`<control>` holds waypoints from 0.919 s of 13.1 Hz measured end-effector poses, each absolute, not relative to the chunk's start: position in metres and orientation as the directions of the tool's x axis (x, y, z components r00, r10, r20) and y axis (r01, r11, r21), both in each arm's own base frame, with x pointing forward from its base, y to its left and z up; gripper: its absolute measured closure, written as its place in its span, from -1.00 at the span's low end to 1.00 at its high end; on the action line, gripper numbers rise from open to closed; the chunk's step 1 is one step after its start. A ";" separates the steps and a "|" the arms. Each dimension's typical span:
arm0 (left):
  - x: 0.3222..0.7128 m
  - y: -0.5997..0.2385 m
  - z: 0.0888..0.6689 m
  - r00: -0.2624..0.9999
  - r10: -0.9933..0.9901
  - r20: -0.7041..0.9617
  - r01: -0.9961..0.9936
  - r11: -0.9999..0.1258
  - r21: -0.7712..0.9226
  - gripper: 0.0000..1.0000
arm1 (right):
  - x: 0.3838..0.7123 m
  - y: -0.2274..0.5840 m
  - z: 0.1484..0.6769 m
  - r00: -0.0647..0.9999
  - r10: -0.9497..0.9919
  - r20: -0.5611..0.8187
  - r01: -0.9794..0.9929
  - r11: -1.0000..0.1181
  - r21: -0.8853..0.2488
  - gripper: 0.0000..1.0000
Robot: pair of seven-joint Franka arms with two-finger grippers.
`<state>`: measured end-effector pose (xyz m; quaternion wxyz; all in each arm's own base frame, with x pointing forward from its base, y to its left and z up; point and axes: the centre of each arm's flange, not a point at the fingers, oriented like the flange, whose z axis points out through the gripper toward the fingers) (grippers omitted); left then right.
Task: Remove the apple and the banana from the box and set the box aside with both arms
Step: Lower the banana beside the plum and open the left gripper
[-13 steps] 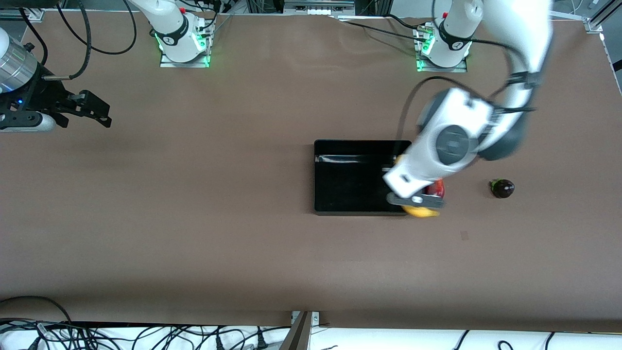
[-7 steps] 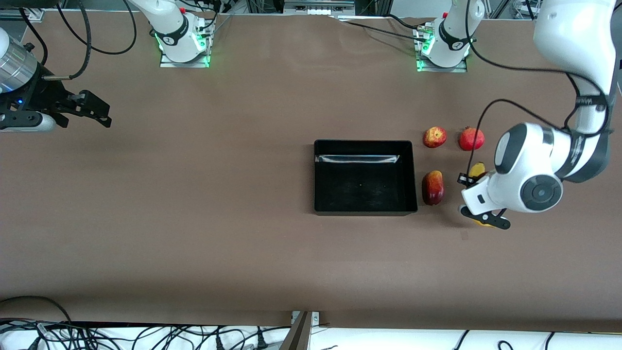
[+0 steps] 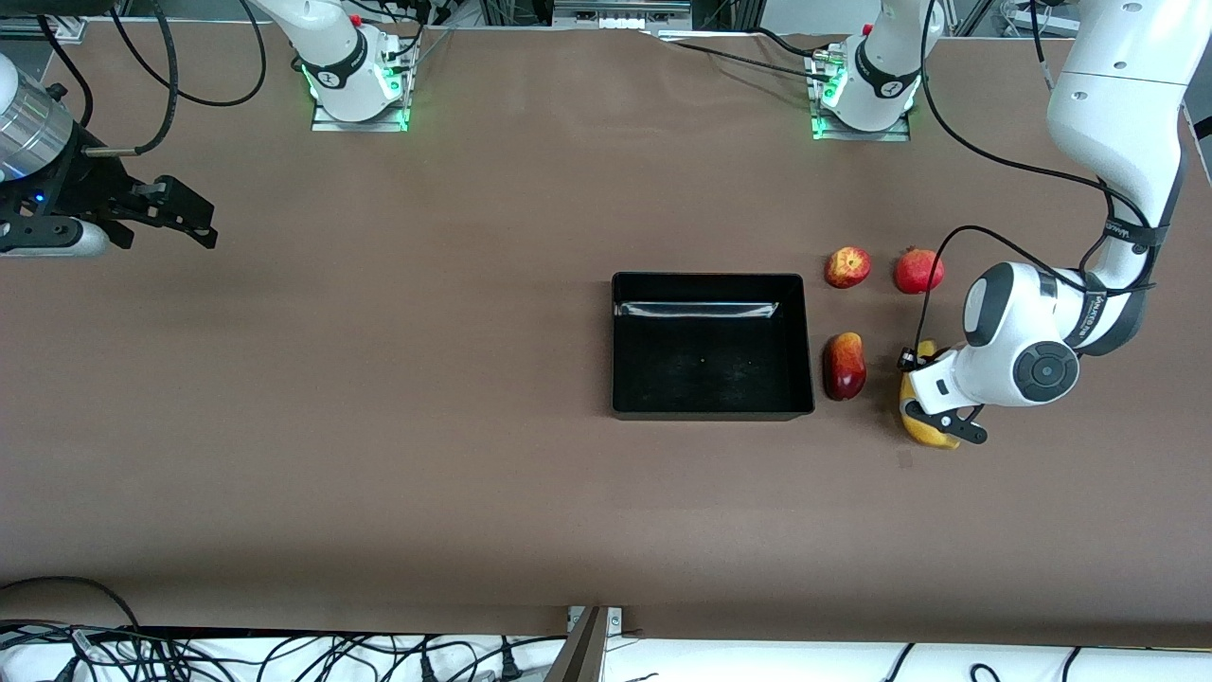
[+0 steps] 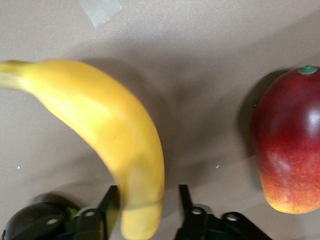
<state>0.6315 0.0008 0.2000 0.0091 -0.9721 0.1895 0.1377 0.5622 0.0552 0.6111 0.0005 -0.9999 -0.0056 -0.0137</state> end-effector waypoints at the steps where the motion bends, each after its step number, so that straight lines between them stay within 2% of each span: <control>1: 0.633 -0.003 0.204 0.890 -0.372 -0.264 -0.377 -0.926 0.035 -0.40 | 0.562 0.055 0.611 1.000 0.011 0.027 0.011 -1.000 -0.001 -1.00; 3: 0.639 -0.010 0.223 0.893 -0.380 -0.241 -0.385 -0.922 0.026 -0.84 | 0.562 0.055 0.611 1.000 0.011 0.027 0.011 -1.000 -0.001 -1.00; 4: 0.646 -0.011 0.241 0.897 -0.379 -0.227 -0.386 -0.922 0.015 -1.00 | 0.562 0.055 0.611 1.000 0.011 0.027 0.011 -1.000 -0.001 -1.00; 8: 0.679 -0.023 0.364 0.917 -0.381 -0.119 -0.389 -0.920 -0.043 -1.00 | 0.562 0.055 0.611 1.000 0.011 0.027 0.011 -1.000 -0.001 -1.00; 12: 0.665 -0.042 0.483 0.924 -0.359 -0.130 -0.364 -0.931 -0.018 -1.00 | 0.562 0.055 0.611 1.000 0.011 0.027 0.011 -1.000 -0.001 -1.00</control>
